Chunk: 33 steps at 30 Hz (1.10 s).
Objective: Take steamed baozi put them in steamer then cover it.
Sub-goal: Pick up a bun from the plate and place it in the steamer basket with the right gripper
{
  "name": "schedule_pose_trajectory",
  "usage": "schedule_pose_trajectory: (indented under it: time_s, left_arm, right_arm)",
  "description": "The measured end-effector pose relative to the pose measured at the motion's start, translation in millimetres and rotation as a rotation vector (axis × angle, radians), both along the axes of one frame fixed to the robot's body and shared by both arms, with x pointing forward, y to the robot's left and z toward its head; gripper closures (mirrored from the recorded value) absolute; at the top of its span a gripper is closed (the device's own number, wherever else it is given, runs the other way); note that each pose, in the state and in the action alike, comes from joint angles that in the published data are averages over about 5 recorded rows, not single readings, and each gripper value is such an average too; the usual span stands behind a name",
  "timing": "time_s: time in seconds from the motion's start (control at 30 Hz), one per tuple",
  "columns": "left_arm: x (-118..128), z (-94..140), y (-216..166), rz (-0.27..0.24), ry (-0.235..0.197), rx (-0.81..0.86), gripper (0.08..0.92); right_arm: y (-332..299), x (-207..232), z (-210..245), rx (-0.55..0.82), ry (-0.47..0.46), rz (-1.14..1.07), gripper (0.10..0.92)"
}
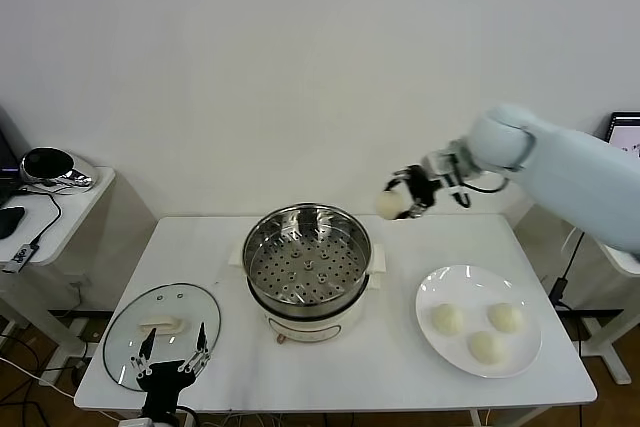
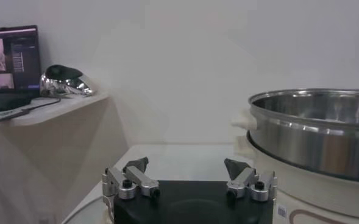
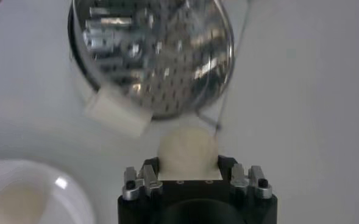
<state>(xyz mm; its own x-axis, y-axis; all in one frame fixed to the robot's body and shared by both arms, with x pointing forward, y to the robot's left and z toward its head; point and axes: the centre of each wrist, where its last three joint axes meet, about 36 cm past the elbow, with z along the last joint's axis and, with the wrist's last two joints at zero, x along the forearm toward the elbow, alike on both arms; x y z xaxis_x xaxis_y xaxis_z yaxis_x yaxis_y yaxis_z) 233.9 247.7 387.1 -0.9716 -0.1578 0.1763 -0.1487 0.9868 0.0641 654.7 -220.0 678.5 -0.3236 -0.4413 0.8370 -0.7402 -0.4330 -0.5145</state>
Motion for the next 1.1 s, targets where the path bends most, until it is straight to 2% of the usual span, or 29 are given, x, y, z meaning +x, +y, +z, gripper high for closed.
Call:
schedule_pose_trajectory:
  time_s: [0.23,0.47,1.1]
  left_arm:
    - [-0.4,4.4,0.3,0.011,-0.011,-0.008,0.177]
    - [-0.7,6.1,0.1,0.020,-0.019,-0.014,0.177]
    - [-0.4,13.4,-2.4,0.021,-0.048,-0.022,0.177]
  right_arm:
    - [76.7,18.3,-12.7,-0.084,-0.023,0.208,0.420]
    - [125.4,36.1,-35.4,-0.183,-0.060,0.367,0.418]
    - [178.6,58.5,-93.6,-0.313,-0.121,0.596,0.399]
